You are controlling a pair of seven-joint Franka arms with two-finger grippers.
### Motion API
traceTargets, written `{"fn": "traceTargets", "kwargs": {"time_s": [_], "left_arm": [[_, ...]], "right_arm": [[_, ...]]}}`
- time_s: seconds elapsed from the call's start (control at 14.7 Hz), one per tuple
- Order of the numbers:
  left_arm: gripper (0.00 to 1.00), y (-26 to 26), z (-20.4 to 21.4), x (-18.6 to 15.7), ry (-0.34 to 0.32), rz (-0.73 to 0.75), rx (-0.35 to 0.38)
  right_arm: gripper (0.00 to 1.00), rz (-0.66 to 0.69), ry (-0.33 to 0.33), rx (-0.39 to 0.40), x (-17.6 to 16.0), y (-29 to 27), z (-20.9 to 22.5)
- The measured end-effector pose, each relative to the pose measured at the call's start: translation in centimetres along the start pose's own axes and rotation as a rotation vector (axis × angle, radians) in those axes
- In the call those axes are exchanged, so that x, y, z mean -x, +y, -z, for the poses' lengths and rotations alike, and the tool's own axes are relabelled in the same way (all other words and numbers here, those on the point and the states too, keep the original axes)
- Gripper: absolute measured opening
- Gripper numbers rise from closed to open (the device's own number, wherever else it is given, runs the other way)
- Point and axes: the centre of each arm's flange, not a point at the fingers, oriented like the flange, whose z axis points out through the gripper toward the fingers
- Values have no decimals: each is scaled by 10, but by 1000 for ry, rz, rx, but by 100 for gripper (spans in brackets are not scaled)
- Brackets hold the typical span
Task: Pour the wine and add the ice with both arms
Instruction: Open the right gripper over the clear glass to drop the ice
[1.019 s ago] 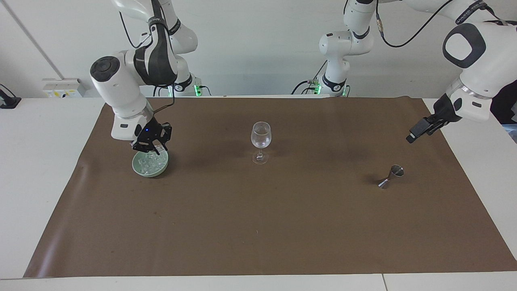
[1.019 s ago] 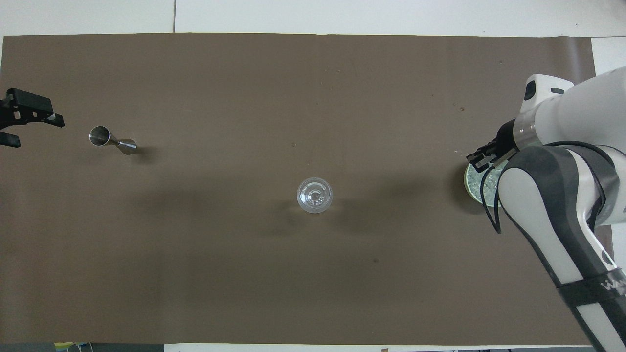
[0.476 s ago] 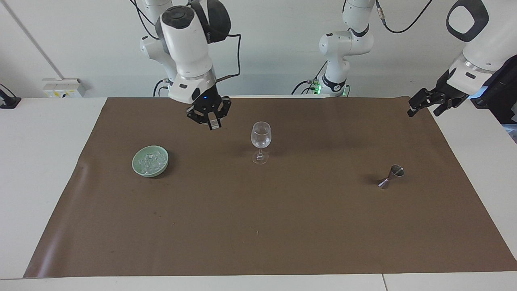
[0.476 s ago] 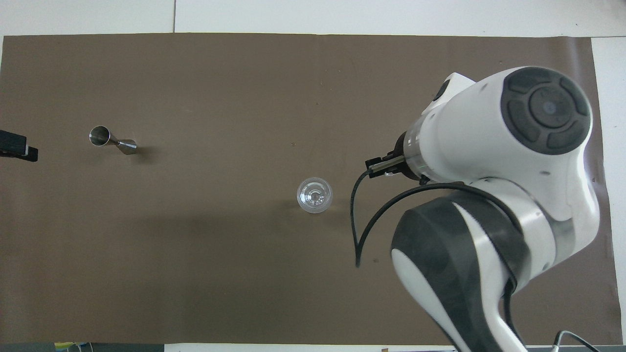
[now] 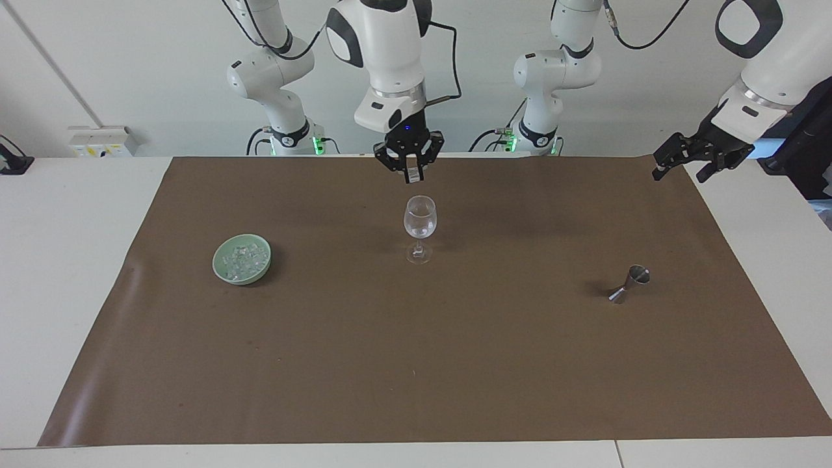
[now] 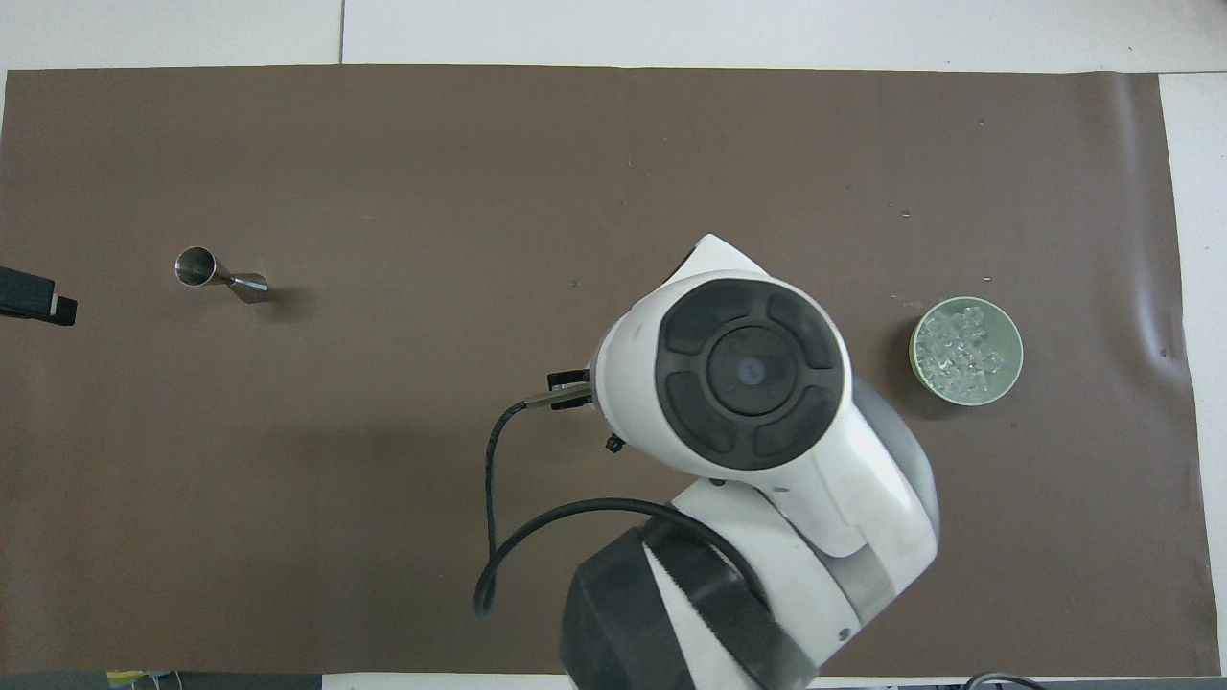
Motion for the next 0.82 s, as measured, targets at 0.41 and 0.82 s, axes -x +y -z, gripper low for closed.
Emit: {"fn": "traceTargets", "kwargs": {"time_s": [0.41,0.82], "left_arm": [[100,13,2,0,-10,-29,-98],[100,11,5,1,-4,-8,-100]], "right_arm": [[26,-19,-10,34,-7,1,-37],[26,-20,13,25,-1,8,-52]]}}
